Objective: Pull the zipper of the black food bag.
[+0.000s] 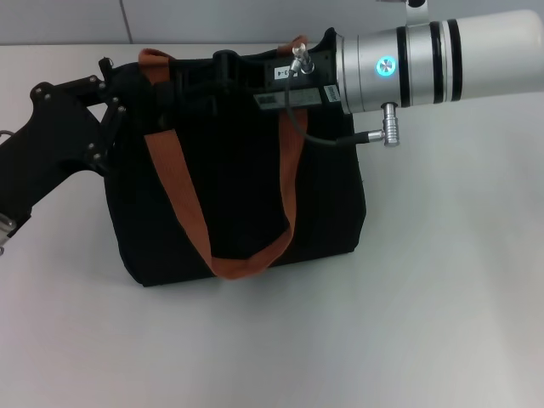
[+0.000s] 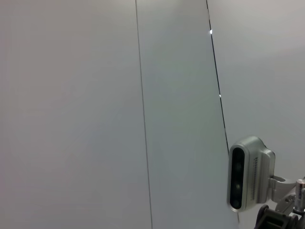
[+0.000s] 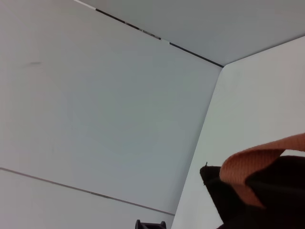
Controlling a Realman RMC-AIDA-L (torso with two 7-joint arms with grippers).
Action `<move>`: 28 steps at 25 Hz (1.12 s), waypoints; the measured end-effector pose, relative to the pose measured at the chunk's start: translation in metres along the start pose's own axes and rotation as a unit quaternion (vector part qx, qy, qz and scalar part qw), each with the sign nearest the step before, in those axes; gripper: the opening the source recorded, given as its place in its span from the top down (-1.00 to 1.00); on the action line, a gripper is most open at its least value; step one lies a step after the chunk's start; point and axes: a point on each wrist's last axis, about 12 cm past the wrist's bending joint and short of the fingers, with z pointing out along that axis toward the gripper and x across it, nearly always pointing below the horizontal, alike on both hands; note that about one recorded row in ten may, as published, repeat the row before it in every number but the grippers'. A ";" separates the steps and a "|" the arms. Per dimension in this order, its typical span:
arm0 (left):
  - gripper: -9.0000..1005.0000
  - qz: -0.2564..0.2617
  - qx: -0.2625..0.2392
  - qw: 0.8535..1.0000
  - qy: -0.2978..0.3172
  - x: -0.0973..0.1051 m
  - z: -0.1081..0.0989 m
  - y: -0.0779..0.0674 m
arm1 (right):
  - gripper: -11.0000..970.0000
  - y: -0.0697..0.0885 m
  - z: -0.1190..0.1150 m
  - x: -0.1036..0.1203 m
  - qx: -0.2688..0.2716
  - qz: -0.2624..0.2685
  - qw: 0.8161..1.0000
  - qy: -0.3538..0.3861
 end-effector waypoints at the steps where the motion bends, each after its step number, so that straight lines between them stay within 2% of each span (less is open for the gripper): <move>1: 0.86 0.000 0.001 1.000 0.000 0.000 0.001 0.000 | 0.35 0.000 0.000 0.000 0.000 0.000 1.000 0.000; 12: 0.85 -0.001 0.005 1.000 -0.006 -0.001 0.002 -0.001 | 0.36 -0.004 -0.004 0.003 -0.004 0.003 1.000 -0.011; 28: 0.83 -0.006 0.006 1.000 -0.010 -0.001 0.003 -0.002 | 0.38 -0.002 0.005 0.002 0.020 -0.031 0.999 0.010</move>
